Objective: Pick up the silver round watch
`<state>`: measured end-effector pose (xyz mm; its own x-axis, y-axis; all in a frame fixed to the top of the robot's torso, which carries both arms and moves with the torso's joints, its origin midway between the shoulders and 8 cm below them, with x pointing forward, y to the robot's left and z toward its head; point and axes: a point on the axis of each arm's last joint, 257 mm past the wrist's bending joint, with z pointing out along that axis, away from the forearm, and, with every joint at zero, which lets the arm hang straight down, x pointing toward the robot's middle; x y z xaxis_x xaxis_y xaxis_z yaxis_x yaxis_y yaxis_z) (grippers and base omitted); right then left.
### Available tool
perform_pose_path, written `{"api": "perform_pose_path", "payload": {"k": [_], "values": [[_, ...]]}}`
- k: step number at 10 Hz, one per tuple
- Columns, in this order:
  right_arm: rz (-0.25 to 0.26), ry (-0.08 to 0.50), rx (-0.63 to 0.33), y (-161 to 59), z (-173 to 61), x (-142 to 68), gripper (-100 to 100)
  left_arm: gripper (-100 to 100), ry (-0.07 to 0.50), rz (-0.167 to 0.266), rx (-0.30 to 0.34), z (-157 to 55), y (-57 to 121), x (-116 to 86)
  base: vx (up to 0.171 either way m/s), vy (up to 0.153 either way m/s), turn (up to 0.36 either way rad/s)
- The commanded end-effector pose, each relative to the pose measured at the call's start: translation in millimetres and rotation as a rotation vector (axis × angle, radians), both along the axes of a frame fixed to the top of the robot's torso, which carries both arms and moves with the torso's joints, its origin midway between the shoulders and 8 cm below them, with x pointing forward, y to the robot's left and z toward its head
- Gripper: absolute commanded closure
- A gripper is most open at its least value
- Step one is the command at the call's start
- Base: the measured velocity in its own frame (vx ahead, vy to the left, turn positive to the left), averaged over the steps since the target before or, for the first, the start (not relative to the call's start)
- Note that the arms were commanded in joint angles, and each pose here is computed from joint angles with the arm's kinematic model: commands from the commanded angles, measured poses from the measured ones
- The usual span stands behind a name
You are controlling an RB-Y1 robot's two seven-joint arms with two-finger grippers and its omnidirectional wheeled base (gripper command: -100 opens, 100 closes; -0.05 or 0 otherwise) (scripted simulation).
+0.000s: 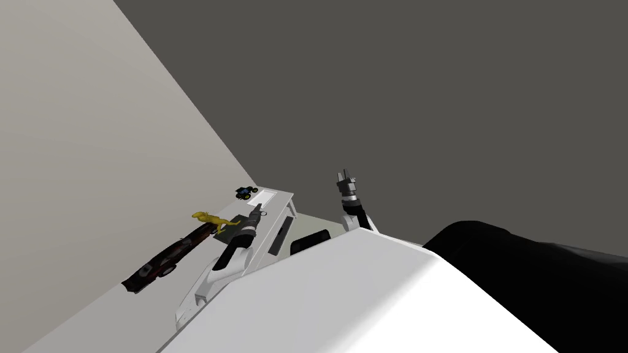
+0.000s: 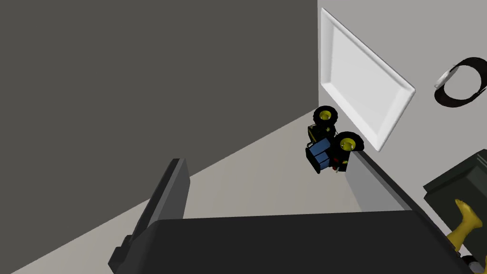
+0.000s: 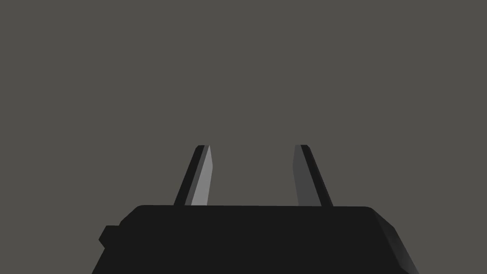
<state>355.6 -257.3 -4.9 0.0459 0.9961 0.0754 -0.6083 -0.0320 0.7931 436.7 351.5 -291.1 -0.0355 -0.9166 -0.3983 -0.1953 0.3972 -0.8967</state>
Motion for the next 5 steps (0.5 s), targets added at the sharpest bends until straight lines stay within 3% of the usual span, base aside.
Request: {"api": "perform_pose_path", "payload": {"k": [1,2,3,4,5], "values": [[0.000,0.000,0.000,0,0,0,0,-100,0.080,0.013,0.019,-26,11.8,-2,0.008,-0.021,-0.087],[0.000,0.000,0.000,0,0,0,0,-100,0.088,0.014,0.019,-28,12.3,-2,0.006,-0.013,-0.031],[0.000,0.000,0.000,0,0,0,0,-100,0.147,0.025,0.035,-46,21.5,-4,0.007,-0.010,-0.068],[0.000,0.000,0.000,0,0,0,0,-100,0.156,0.027,0.035,-49,22.1,-5,0.006,-0.006,-0.033],[0.000,0.000,0.000,0,0,0,0,-100,0.209,0.036,0.051,-63,30.2,-5,0.013,-0.007,-0.059]]}}
